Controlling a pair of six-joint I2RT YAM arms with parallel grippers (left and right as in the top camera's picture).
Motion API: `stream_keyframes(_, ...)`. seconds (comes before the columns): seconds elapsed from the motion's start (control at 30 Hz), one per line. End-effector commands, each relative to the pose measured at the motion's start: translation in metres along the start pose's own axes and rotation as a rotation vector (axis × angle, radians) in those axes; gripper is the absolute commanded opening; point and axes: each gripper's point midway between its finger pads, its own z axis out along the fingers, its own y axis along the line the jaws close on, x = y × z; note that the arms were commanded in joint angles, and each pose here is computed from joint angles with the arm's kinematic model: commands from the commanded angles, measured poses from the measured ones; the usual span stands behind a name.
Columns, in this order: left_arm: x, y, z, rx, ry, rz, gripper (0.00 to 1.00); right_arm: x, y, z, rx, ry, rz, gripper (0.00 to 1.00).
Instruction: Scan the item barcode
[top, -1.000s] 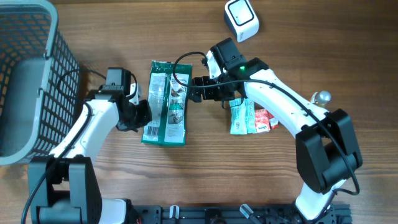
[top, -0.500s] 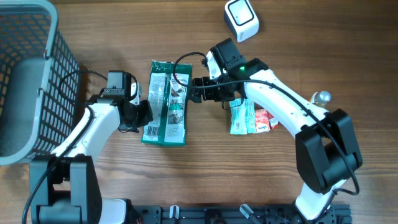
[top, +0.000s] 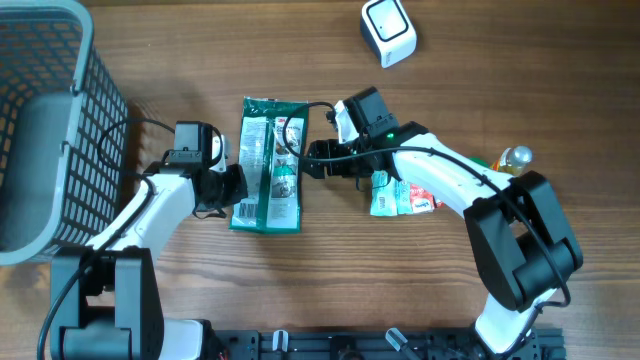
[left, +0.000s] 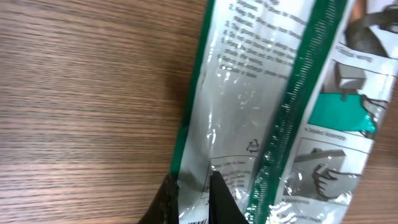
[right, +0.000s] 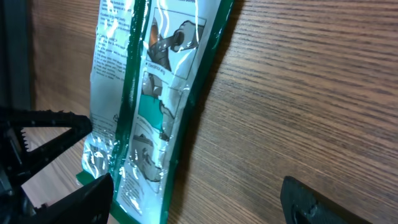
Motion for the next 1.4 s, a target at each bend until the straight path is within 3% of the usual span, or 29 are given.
stream_keyframes(0.0,-0.001,-0.018,-0.001,0.095,0.019,0.008,0.04,0.007,0.002,0.006,-0.018,0.027,0.003,0.86)
stream_keyframes(0.13,-0.002,-0.035,-0.006,0.189,0.032,0.013,0.04,0.007,0.002,0.006,-0.017,0.027,0.004,0.86)
stream_keyframes(0.27,0.0,-0.034,-0.004,0.184,0.043,0.009,0.04,0.007,0.002,0.006,-0.017,0.027,0.004,0.86)
stream_keyframes(0.77,0.021,-0.002,0.032,0.045,0.158,-0.031,0.04,0.011,0.004,0.008,-0.024,0.035,0.001,0.86)
stream_keyframes(1.37,0.029,0.005,0.031,0.008,0.186,-0.039,0.04,0.041,0.015,0.072,-0.142,0.054,0.089,0.77)
